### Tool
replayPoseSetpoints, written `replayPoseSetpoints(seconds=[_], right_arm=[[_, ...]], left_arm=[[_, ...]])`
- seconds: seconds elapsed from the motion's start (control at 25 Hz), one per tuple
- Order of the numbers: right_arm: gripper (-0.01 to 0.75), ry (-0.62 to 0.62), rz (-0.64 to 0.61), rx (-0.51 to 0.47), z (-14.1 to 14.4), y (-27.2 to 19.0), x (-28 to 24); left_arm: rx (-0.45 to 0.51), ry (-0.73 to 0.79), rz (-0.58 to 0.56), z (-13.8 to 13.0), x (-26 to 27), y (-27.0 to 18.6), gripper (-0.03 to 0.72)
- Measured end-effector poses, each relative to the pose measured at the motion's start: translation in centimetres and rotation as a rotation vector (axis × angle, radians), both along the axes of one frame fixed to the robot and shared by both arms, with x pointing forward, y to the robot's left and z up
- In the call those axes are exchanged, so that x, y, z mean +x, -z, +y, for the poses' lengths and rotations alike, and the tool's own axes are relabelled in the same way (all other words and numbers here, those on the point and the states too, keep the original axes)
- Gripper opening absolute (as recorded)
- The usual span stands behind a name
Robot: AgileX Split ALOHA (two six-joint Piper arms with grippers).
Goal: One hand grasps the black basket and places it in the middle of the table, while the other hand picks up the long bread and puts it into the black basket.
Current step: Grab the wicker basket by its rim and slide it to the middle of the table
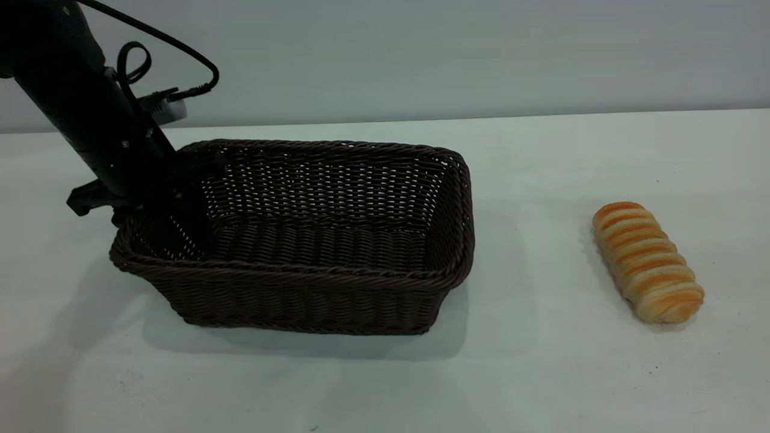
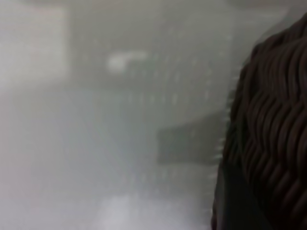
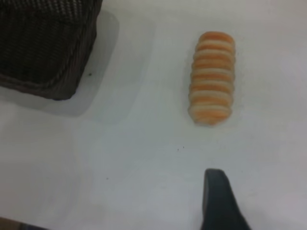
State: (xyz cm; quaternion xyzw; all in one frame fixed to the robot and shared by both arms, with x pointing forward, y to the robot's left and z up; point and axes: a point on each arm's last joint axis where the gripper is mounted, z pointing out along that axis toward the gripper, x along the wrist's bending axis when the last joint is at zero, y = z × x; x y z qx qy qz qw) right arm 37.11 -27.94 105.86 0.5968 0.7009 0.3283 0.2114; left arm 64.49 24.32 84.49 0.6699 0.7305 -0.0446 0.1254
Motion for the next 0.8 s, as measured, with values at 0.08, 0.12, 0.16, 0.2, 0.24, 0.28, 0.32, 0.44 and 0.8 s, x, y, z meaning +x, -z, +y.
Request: replayPoseSetpoints(seconds=[0.08,0.12,0.16,0.2,0.24,0.28,0.32,0.44,0.8], right_arm=[[0.42,-0.001,0.002,0.0,0.0,0.0,0.0],[0.42,-0.001,0.002,0.0,0.0,0.0,0.0],[0.42,-0.001,0.002,0.0,0.0,0.0,0.0],[0.42,-0.001,0.002,0.0,0.0,0.0,0.0],[0.42,-0.001,0.003,0.0,0.0,0.0,0.0],[0.42,-0.001,0.003,0.0,0.0,0.0,0.0],[0.42,-0.001,0.003,0.0,0.0,0.0,0.0],[0.42,-0.001,0.003,0.0,0.0,0.0,0.0],[0.405,-0.017,0.006,0.028,0.3,0.1,0.3]], left_arm=[[-0.001,-0.001,-0.003,0.0,0.1,-0.1,0.36],[-0.001,0.0,-0.001,0.0,0.1,-0.1,0.36],[-0.002,0.001,0.002,0.0,0.0,-0.1,0.36],[-0.002,0.001,0.003,0.0,0.1,-0.1,0.36],[-0.003,0.002,0.007,0.0,0.0,-0.1,0.363],[-0.004,0.003,0.01,0.0,0.0,-0.1,0.377],[-0.005,0.005,0.014,-0.1,-0.1,-0.2,0.402],[-0.007,0.013,0.002,-0.1,-0.1,-1.3,0.498],[0.063,0.079,-0.149,0.6,-0.9,-10.2,0.564]])
